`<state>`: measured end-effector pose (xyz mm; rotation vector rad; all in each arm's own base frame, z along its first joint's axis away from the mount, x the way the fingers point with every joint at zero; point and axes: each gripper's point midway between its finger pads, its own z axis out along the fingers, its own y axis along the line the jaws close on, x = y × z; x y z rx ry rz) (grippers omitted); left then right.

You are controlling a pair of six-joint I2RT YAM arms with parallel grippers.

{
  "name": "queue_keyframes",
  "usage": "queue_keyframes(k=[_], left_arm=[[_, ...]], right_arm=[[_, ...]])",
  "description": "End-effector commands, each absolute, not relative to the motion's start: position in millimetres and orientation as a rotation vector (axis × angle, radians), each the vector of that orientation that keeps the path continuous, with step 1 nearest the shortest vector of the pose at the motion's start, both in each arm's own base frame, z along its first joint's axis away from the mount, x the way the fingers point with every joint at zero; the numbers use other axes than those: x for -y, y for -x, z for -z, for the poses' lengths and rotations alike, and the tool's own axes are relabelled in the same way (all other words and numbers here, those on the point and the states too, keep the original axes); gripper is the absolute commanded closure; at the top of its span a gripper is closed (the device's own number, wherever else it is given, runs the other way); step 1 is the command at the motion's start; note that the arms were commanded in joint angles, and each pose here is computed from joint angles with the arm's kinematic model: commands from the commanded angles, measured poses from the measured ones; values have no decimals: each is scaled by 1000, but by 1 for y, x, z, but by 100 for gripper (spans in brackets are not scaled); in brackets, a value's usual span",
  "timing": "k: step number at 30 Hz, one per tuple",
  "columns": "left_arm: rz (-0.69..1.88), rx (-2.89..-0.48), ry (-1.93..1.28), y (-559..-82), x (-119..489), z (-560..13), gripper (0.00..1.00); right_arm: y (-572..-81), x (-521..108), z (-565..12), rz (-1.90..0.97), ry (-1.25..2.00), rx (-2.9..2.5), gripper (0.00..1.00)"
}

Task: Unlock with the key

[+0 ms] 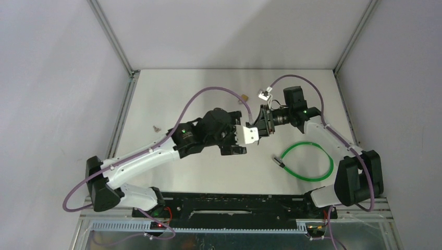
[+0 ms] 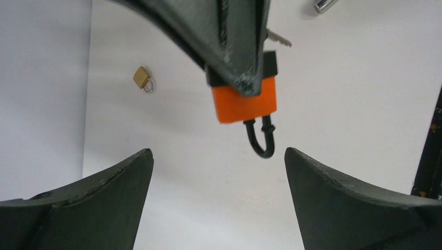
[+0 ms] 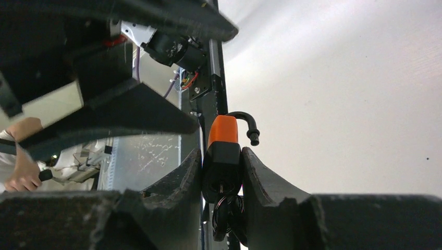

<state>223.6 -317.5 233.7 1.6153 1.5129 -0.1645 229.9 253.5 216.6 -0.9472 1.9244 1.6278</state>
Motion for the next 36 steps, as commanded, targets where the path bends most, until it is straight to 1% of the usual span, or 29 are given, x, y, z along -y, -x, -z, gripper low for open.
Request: queue_keyframes(k=[1, 10, 15, 17, 20, 25, 29, 32, 33, 36], left_arm=[[344, -1475, -1649, -209, 312, -236, 2], [583, -1459, -1731, -189, 326, -225, 4], [593, -1502, -1664, -201, 338, -216, 5], [599, -1523, -1640, -206, 342, -212, 8], [592, -1553, -1611, -214, 345, -207, 17], [636, -1579, -1619, -214, 348, -202, 38], [732, -1620, -1633, -206, 354, -194, 54], [853, -1655, -1637, -197, 358, -193, 67], [892, -1665, -1631, -195, 359, -194, 70], [1002, -1682, -1603, -191, 361, -200, 71]], right_arm=[[-218, -243, -249, -1627, 1053, -1747, 100], [-217, -238, -254, -1628, 1048, -1728, 100], [-218, -237, -258, -1636, 1040, -1721, 100], [-218, -237, -260, -1635, 1038, -1717, 100], [-218, -235, -261, -1631, 1033, -1717, 100], [-219, -232, -263, -1615, 1024, -1716, 100], [-221, -231, -263, -1596, 1023, -1715, 100], [-223, -230, -261, -1565, 1026, -1709, 100], [-223, -230, -261, -1555, 1028, -1706, 100], [-225, -230, -258, -1531, 1037, -1696, 100]])
